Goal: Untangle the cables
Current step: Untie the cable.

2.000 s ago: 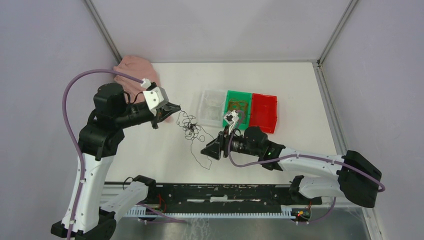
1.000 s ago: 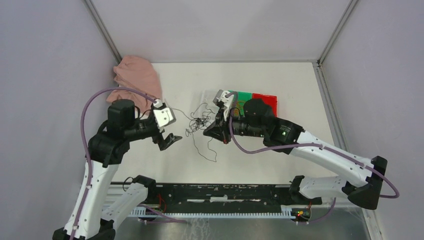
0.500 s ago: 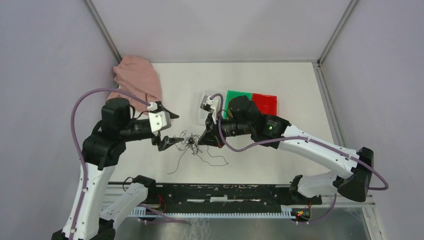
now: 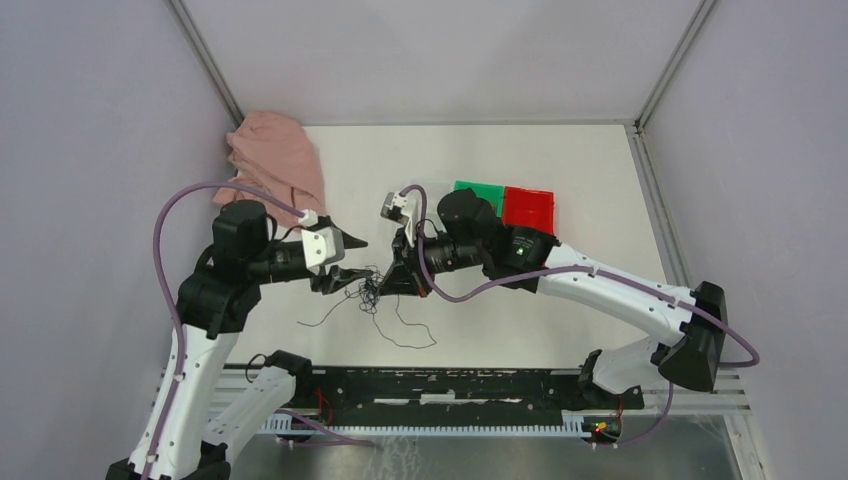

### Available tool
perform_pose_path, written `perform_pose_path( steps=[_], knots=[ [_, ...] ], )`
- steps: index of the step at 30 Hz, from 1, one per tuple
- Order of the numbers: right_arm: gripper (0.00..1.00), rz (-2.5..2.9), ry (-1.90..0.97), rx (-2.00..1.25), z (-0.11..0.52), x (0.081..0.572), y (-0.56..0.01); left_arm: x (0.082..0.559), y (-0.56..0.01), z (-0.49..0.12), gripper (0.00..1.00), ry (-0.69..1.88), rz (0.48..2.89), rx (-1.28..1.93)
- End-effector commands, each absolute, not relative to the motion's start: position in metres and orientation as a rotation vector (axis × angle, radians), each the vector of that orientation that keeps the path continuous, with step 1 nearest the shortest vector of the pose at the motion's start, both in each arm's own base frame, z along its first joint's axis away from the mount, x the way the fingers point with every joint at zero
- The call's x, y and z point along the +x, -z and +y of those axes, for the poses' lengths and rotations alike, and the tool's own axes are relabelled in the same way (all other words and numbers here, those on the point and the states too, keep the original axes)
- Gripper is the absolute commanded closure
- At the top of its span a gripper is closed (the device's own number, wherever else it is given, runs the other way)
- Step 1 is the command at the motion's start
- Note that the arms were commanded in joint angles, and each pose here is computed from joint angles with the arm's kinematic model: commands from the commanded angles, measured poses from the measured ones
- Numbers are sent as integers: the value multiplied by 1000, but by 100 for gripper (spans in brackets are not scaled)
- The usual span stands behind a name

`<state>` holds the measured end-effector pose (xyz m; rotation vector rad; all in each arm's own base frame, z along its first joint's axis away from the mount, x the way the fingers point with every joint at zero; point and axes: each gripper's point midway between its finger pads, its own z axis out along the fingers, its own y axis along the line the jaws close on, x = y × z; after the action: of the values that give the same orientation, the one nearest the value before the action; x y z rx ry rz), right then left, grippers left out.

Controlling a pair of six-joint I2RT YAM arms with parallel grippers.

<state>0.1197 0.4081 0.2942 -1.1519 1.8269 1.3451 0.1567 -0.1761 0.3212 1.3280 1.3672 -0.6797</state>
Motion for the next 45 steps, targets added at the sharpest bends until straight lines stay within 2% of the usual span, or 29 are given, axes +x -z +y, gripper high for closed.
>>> perform_pose_path(
  steps=[1,11,17,25,29,35,38,40,42,44,45],
  knots=[
    [99,1709,-1419,-1142,423,116,-331,146,-326,-183,44,753,1321,1337],
    [99,1711,-1418,-1147,422,114,-332,132,-303,-174,51,735,1362,1452],
    [99,1713,-1447,-1148,428,111,-334,147,-313,-177,65,692,1322,1382],
    [98,1700,-1482,-1140,436,106,-340,164,-321,-175,78,595,1284,1301],
    [86,1701,-1517,-1108,440,105,-343,169,-323,-175,86,584,1283,1266],
    [68,1714,-1539,-1003,441,110,-347,164,-324,-182,87,691,1297,1209],
    [65,1687,-1573,-955,438,109,-355,164,-319,-183,88,714,1313,1199],
    [69,1689,-1582,-940,438,108,-356,163,-319,-184,87,726,1309,1192],
    [72,1693,-1584,-935,438,109,-358,160,-319,-186,79,749,1304,1183],
    [73,1702,-1591,-937,439,108,-356,155,-320,-188,53,783,1294,1184],
    [74,1708,-1594,-944,440,108,-355,152,-321,-189,46,798,1288,1186]
  ],
)
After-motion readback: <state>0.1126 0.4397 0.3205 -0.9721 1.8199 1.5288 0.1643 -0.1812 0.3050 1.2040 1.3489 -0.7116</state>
